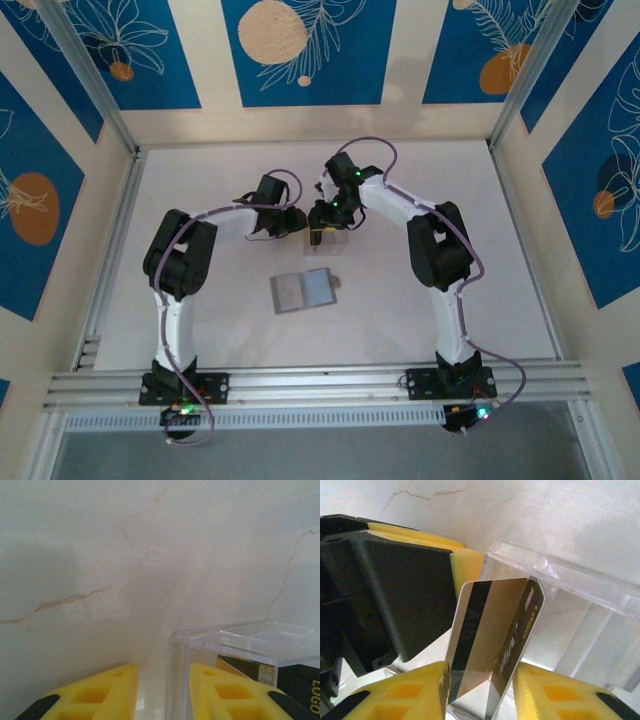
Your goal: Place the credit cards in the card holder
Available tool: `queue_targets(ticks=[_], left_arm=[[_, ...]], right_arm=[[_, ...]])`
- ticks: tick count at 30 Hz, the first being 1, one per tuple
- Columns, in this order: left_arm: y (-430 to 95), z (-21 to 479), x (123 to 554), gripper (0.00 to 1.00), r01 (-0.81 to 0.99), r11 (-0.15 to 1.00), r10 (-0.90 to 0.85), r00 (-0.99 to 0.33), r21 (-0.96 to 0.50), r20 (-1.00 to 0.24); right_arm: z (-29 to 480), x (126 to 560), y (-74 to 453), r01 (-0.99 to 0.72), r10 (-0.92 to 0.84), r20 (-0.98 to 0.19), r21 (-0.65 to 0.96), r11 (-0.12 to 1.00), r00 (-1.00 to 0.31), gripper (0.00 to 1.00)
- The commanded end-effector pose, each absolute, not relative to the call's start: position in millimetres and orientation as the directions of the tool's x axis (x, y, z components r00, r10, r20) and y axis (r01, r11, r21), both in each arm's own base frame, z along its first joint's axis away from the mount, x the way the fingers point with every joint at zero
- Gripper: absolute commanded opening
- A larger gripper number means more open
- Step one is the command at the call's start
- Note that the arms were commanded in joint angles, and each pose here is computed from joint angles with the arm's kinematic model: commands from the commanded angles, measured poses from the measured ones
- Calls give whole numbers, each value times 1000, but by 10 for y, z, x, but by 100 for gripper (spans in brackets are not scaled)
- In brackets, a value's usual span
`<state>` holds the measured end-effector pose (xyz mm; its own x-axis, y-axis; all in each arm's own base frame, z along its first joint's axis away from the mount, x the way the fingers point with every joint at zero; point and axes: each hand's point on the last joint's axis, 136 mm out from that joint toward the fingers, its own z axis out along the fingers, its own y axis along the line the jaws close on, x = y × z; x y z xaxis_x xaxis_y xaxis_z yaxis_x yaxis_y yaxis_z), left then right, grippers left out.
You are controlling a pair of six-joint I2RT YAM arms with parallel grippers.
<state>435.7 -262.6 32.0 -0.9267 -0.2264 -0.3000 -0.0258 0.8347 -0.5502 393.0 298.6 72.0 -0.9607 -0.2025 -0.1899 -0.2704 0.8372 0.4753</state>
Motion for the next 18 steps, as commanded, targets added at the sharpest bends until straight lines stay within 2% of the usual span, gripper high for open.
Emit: queue_targets(ticks=[1, 5, 11, 18], left_arm=[[-2667, 276, 4321, 32, -25, 837, -216, -933, -547, -288], [-2668, 283, 4319, 32, -24, 836, -216, -933, -549, -288], [-2667, 280, 4320, 32, -22, 837, -213, -934, -547, -289], [-2658, 281, 4311, 32, -20, 839, -211, -933, -544, -290]], right_arm=[[603, 3771, 2930, -232, -208, -104, 490, 840, -973, 36], [559, 3778, 2903, -233, -209, -104, 456, 859, -972, 29], [455, 3764, 2897, -266, -242, -112, 349, 899, -964, 26], [453, 3782, 2906, -268, -242, -118, 320, 909, -963, 18]])
